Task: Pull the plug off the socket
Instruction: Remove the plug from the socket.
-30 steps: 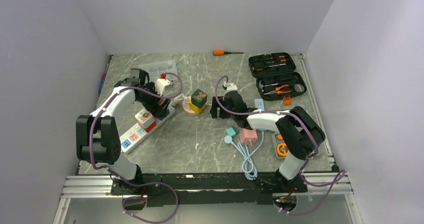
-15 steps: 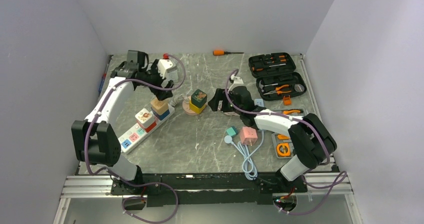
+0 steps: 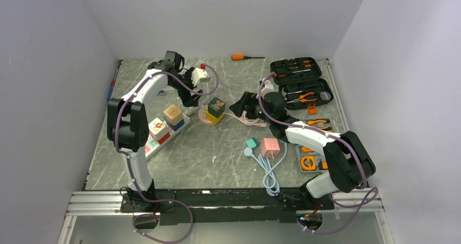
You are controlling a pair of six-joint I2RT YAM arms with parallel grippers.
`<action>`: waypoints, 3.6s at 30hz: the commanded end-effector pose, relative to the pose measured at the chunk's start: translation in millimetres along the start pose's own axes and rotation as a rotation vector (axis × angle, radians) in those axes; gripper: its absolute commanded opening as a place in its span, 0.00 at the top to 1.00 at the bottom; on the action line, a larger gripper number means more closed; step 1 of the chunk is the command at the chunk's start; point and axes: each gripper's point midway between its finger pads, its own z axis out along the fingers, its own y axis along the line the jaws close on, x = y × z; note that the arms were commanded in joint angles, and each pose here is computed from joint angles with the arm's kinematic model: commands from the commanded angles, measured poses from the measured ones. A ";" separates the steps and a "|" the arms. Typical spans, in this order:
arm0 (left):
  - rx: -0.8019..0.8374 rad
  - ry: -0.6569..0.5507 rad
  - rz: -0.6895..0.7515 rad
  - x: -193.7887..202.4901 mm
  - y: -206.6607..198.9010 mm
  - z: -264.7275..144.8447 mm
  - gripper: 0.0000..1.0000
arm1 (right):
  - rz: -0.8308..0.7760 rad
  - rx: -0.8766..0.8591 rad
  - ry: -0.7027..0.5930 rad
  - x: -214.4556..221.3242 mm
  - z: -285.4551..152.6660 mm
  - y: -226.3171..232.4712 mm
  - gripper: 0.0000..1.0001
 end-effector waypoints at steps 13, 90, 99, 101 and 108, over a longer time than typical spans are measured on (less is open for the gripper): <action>0.009 0.085 0.211 32.7 -2.5 49.6 0.01 | 0.010 -0.090 -0.055 -16.8 -6.3 15.2 0.19; 0.454 0.045 -0.284 37.2 -147.3 31.5 1.00 | 0.400 0.032 0.257 146.3 51.4 27.5 0.00; 0.509 0.017 -0.355 27.2 -160.0 34.2 1.00 | 0.487 -0.024 0.071 112.8 57.2 34.3 0.12; 0.527 0.015 -0.382 26.5 -164.6 37.0 1.00 | 0.477 -0.019 0.020 99.7 55.3 33.8 0.13; 0.564 -0.028 -0.484 13.8 -166.6 44.5 1.00 | 0.540 -0.085 -0.016 80.2 49.0 41.4 0.10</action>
